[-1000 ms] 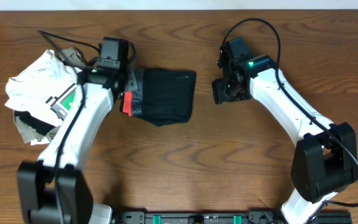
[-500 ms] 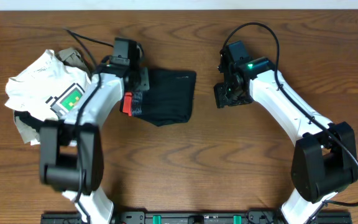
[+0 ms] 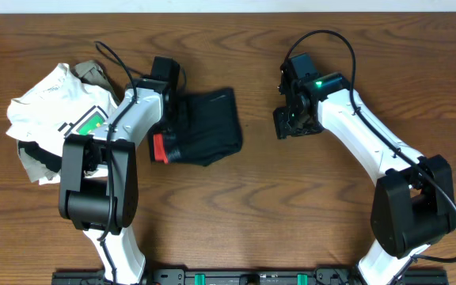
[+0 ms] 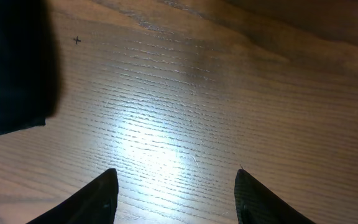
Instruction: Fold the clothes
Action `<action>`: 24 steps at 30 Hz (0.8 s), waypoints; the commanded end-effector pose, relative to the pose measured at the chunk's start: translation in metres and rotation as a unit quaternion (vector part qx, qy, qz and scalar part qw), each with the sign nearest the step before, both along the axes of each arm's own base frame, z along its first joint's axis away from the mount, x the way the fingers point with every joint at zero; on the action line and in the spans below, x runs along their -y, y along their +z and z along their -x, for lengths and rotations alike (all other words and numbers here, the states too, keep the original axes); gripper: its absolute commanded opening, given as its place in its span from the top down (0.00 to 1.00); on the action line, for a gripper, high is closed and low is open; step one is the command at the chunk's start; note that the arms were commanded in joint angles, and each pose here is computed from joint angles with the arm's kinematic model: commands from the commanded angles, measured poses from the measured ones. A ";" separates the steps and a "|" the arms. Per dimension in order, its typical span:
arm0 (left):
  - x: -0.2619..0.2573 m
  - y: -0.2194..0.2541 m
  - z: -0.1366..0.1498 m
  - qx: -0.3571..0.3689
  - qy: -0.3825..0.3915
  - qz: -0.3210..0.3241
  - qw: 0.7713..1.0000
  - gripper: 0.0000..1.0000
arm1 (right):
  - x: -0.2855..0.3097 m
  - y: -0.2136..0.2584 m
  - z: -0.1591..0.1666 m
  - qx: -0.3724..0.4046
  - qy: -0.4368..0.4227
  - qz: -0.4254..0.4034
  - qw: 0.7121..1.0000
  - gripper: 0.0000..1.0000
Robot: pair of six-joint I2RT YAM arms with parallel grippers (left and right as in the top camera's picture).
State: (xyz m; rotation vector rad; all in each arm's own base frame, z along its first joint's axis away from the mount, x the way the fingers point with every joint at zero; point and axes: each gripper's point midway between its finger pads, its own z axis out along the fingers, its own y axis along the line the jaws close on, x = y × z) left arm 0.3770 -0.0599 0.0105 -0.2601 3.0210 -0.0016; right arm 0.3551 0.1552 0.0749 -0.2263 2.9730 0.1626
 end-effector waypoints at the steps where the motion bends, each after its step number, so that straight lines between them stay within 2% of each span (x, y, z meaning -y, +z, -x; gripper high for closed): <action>1: -0.003 -0.027 0.053 -0.111 0.074 -0.006 0.991 0.58 | 0.003 0.000 0.001 -0.001 0.003 0.005 1.000 0.42; 5: 0.013 -0.025 0.071 -0.150 0.070 0.029 0.986 0.57 | 0.004 0.000 0.000 0.000 0.001 0.005 1.000 0.42; 15: 0.018 -0.022 0.057 -0.124 0.046 0.037 0.991 0.53 | 0.009 -0.001 0.001 -0.003 -0.002 0.015 1.000 0.42; 24: 0.055 -0.023 0.045 -0.085 -0.042 0.057 0.994 0.52 | 0.013 -0.002 0.004 -0.010 -0.005 0.020 1.000 0.47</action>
